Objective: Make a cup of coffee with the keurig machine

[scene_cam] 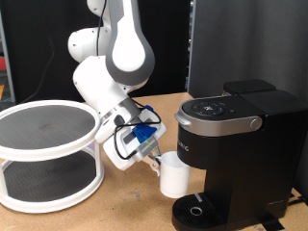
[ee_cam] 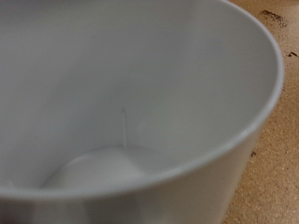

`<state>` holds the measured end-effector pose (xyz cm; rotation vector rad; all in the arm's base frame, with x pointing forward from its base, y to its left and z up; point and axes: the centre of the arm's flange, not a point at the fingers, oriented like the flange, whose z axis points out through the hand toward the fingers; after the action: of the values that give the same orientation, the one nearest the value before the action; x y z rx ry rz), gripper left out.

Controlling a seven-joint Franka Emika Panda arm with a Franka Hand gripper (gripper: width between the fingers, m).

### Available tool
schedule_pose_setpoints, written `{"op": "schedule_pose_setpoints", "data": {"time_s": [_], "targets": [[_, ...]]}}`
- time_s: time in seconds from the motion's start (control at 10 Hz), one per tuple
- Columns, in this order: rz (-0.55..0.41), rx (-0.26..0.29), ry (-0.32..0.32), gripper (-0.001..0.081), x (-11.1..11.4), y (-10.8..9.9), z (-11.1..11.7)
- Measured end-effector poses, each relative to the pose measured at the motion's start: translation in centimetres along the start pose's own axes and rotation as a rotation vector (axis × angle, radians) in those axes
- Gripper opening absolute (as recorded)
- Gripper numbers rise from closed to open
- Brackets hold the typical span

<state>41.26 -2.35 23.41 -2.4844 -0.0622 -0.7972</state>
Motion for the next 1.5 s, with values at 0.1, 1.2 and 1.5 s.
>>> {"op": "schedule_pose_setpoints", "data": {"time_s": [0.1, 1.2, 1.5], "targets": [[-0.001, 0.003, -0.001, 0.0074, 0.3, -0.3, 0.4], [-0.008, -0.022, -0.011, 0.0074, -1.9, -3.2, 4.8], [-0.01, -0.035, -0.001, 0.0074, -2.0, -2.8, 5.6]]}}
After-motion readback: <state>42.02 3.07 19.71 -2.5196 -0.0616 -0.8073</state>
